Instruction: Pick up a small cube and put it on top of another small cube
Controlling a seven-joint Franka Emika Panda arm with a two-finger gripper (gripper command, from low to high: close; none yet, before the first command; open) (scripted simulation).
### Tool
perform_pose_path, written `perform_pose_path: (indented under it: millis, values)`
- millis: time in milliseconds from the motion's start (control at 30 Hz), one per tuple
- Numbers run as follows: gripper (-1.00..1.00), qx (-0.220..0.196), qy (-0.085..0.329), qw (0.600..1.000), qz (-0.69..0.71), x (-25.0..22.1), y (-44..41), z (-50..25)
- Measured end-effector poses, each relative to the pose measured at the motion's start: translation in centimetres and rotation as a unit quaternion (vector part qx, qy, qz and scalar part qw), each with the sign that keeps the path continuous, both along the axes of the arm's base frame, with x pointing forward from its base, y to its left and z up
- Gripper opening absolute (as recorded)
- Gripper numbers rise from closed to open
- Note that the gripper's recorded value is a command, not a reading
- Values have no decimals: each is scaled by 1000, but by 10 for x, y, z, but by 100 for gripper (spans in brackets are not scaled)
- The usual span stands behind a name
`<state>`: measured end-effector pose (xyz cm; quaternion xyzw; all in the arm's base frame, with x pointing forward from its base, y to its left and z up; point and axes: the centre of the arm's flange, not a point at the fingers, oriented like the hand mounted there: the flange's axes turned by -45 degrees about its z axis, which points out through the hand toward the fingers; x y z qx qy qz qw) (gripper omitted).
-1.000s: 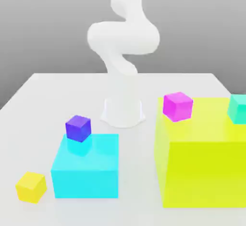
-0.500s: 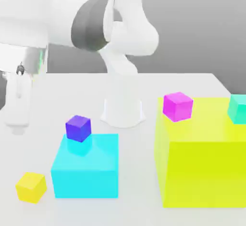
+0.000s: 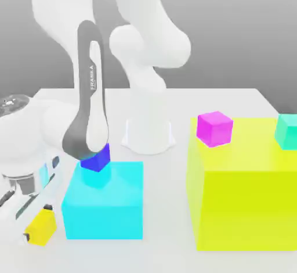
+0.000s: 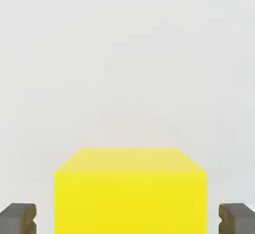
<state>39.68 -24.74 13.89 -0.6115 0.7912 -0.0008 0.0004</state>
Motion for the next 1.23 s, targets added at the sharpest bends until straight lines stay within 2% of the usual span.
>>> perform_pose_path:
  millis: [133, 333, 400, 567, 667, 833, 967, 1033, 1100, 1133, 1233]
  values:
    - [-100, 0, 0, 1000, 0, 0, 0, -1]
    - [-100, 2, 3, 1000, 6, -3, -7, 53]
    - [-100, 6, 4, 999, 44, 14, 4, 69]
    - [-100, 16, -11, 978, 205, 84, 141, 150]
    - [-100, 23, -17, 947, 319, 97, 255, 207]
    - [-100, 29, -17, 895, 445, 66, 386, 280]
    - [-100, 18, -8, 848, 530, 3, 488, 315]
    - [-100, 6, -2, 829, 560, -33, 532, 311]
    - [-100, 2, -1, 823, 569, -44, 544, 286]
    - [100, 1, 0, 822, 570, -47, 546, 273]
    - [100, 1, 0, 822, 570, -47, 546, 273]
